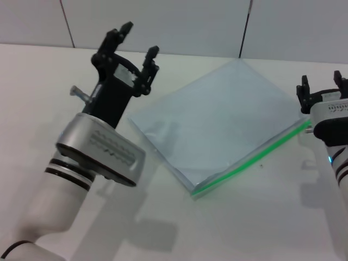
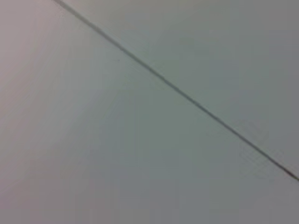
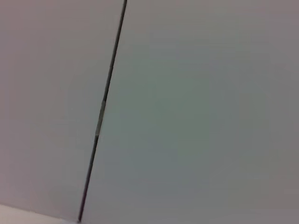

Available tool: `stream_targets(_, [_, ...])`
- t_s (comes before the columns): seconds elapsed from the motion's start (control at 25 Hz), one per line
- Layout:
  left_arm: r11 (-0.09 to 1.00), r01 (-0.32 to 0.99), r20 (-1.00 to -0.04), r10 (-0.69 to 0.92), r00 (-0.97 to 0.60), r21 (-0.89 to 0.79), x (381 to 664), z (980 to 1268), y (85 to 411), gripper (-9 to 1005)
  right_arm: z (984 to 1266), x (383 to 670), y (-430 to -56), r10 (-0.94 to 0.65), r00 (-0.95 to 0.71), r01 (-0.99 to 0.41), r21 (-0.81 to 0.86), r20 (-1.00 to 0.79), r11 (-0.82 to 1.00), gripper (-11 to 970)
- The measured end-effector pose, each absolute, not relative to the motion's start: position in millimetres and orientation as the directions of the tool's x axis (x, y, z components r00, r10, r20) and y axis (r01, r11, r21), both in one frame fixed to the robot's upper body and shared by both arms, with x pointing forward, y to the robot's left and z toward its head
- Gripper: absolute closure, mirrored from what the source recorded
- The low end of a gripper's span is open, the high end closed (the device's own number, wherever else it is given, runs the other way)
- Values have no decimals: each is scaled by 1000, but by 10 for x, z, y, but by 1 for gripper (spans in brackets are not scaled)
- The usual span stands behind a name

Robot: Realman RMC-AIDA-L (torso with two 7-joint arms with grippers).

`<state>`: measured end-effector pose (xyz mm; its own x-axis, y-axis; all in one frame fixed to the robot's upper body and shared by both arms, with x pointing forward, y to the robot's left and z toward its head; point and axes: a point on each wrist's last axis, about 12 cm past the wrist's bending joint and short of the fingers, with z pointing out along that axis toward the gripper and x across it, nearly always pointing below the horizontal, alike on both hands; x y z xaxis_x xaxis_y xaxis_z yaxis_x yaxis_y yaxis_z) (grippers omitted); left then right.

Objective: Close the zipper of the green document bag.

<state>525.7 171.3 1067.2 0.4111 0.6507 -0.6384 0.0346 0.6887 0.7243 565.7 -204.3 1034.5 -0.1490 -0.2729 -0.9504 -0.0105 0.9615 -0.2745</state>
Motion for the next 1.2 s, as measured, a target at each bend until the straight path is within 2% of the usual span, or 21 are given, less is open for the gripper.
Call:
stream_targets(0.56, [874, 45, -846, 454, 280, 484, 5350, 10599, 2000, 360, 10363, 5713, -2008, -151, -155, -20, -150, -976, 988, 284])
stream_targets(0.64, [878, 46, -851, 446, 278, 476, 5352, 10594, 2015, 361, 10362, 5718, -2005, -147, -157, -23, -145, -977, 989, 284])
stream_targets(0.84, [909, 54, -884, 387, 262, 414, 5371, 10557, 2145, 438, 10379, 5740, -1981, -137, -156, -26, -134, -978, 991, 284])
stream_targets(1.2, [921, 18, -897, 374, 236, 389, 5423, 10548, 2260, 438, 10429, 5788, -1924, -134, -142, -37, -130, -981, 991, 284])
